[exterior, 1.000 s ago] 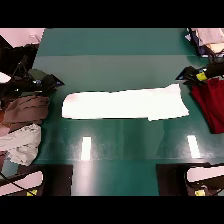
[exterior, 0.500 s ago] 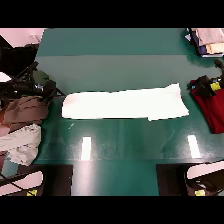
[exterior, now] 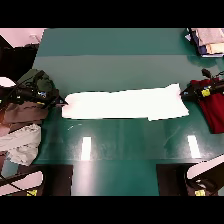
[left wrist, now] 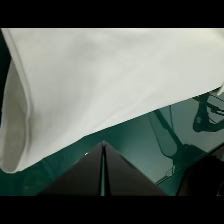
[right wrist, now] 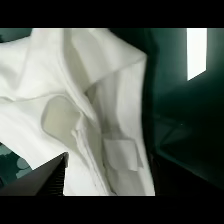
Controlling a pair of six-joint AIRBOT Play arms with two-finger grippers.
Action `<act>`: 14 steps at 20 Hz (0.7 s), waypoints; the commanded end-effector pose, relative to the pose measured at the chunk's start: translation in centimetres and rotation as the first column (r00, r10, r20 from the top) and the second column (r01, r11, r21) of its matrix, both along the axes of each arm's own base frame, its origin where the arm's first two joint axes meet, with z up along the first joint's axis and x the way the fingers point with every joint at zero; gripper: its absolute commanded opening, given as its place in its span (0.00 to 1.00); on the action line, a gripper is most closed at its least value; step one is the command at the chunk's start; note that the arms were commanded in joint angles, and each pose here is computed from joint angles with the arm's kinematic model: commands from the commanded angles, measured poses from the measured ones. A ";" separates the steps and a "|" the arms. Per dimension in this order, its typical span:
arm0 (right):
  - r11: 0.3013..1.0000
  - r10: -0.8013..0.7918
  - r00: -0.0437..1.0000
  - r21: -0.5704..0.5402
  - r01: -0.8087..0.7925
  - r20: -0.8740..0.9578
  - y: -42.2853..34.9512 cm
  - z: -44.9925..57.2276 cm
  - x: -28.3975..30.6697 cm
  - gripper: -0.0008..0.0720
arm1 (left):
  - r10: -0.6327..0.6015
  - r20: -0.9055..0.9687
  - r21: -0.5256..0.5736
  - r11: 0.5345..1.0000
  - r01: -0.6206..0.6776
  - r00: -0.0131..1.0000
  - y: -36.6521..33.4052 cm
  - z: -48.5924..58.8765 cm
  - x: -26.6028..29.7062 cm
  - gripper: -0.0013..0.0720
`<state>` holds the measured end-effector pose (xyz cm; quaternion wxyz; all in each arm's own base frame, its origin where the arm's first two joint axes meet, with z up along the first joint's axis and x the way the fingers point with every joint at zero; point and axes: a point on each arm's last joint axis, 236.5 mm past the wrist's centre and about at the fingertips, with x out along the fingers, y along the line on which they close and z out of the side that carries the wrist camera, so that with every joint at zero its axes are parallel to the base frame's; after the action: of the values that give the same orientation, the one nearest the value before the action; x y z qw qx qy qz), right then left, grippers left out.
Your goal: Fold the shirts.
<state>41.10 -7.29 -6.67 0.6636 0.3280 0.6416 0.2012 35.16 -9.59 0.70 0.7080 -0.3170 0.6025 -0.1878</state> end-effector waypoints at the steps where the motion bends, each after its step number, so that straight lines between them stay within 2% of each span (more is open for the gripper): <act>1: 0.995 0.081 0.996 0.047 -0.082 0.034 2.0 -0.6 0.1 0.83 | 0.006 -0.002 -0.002 1.000 -0.006 1.000 0.0 -0.1 0.0 0.05; 6: 0.976 0.181 0.981 0.105 -0.188 0.071 5.1 0.5 -0.2 0.82 | 0.005 -0.001 -0.002 1.000 -0.005 1.000 0.0 -0.1 0.0 0.05; 9: 0.968 0.218 0.974 0.110 -0.224 0.068 6.5 0.6 -0.3 0.76 | 0.003 0.007 0.002 1.000 -0.003 1.000 0.0 -0.1 0.2 0.05; 10: 0.966 0.228 0.971 0.108 -0.235 0.069 7.0 0.6 -0.2 0.57 | 0.006 0.010 0.004 1.000 -0.006 1.000 0.1 -0.2 0.3 0.05; 12: 0.961 0.248 0.966 0.106 -0.255 0.077 7.6 0.6 -0.2 0.12 | 0.016 0.018 0.008 1.000 -0.016 1.000 0.2 -0.2 0.5 0.05; 13: 0.959 0.254 0.964 0.109 -0.261 0.078 7.7 0.7 -0.3 0.04 | 0.012 0.024 0.011 1.000 -0.012 1.000 0.0 -0.1 0.6 0.05; 14: 0.957 0.263 0.962 0.109 -0.270 0.079 7.9 0.9 -0.4 0.04 | -0.002 0.035 0.014 1.000 0.001 0.999 -0.6 0.0 0.8 0.05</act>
<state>40.84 -0.30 -6.35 0.6343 0.2766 0.6462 0.3217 35.56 -9.68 0.61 0.7145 -0.3148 0.5965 -0.1860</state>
